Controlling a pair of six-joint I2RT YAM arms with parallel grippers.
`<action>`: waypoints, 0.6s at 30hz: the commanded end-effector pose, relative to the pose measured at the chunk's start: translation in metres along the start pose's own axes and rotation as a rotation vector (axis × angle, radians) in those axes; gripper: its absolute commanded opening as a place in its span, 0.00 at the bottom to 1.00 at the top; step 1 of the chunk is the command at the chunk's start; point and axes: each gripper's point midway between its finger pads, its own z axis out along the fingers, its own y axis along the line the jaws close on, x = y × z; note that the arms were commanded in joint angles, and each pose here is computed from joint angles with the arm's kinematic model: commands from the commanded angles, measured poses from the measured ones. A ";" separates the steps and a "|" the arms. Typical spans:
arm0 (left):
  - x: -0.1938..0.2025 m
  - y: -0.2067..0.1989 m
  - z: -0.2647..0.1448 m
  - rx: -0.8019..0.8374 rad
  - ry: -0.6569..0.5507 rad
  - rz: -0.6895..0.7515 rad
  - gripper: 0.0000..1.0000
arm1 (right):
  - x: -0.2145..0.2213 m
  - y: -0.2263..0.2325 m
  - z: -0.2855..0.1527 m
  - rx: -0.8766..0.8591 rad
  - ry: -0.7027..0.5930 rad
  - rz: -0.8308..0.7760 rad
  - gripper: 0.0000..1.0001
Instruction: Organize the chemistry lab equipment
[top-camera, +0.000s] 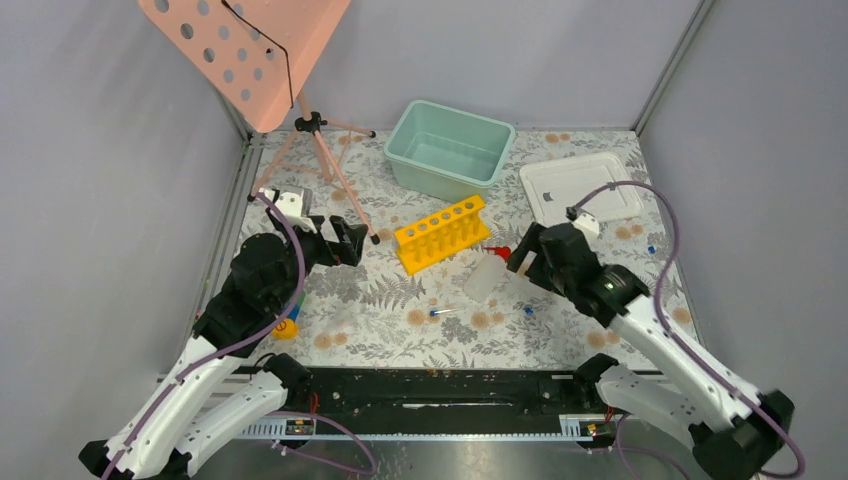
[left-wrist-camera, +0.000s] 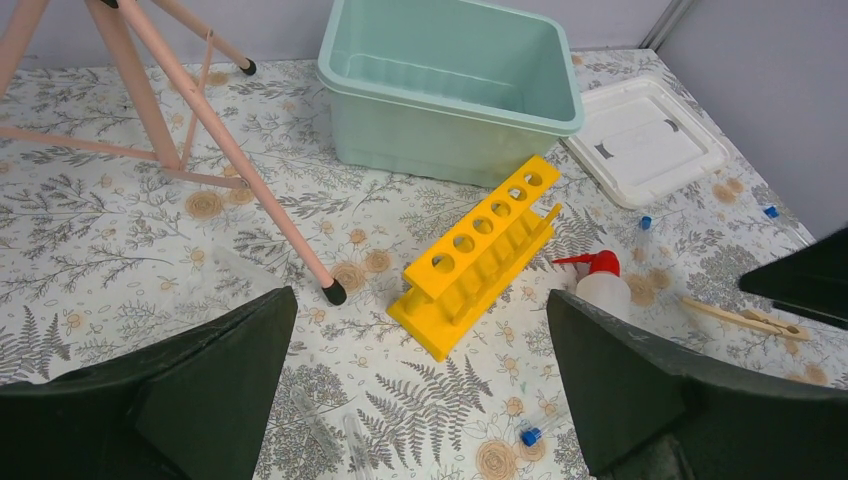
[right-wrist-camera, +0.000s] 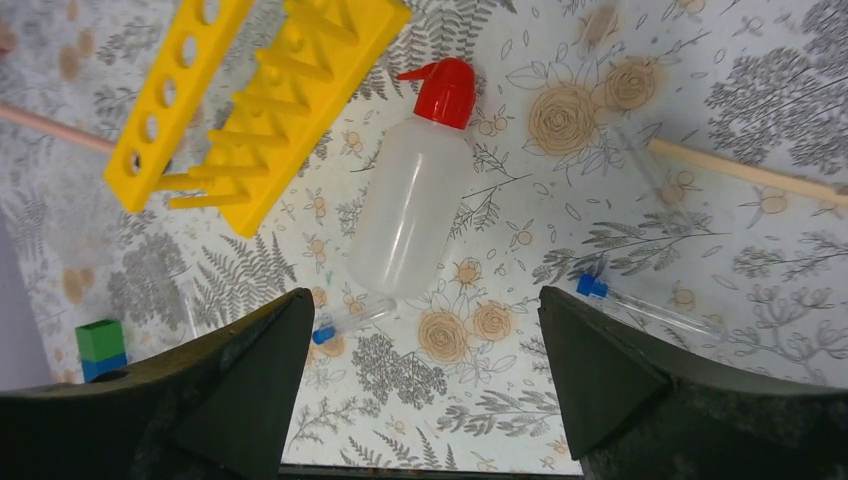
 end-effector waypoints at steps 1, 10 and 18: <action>-0.017 -0.001 -0.004 -0.004 -0.046 -0.011 0.99 | 0.000 0.012 0.036 0.049 -0.004 0.117 0.90; -0.019 -0.004 -0.006 0.009 -0.053 -0.017 0.99 | 0.025 0.027 0.095 0.090 0.082 0.156 0.99; -0.021 -0.007 -0.009 0.027 -0.062 -0.021 0.99 | 0.058 0.014 0.135 0.181 0.188 0.147 0.96</action>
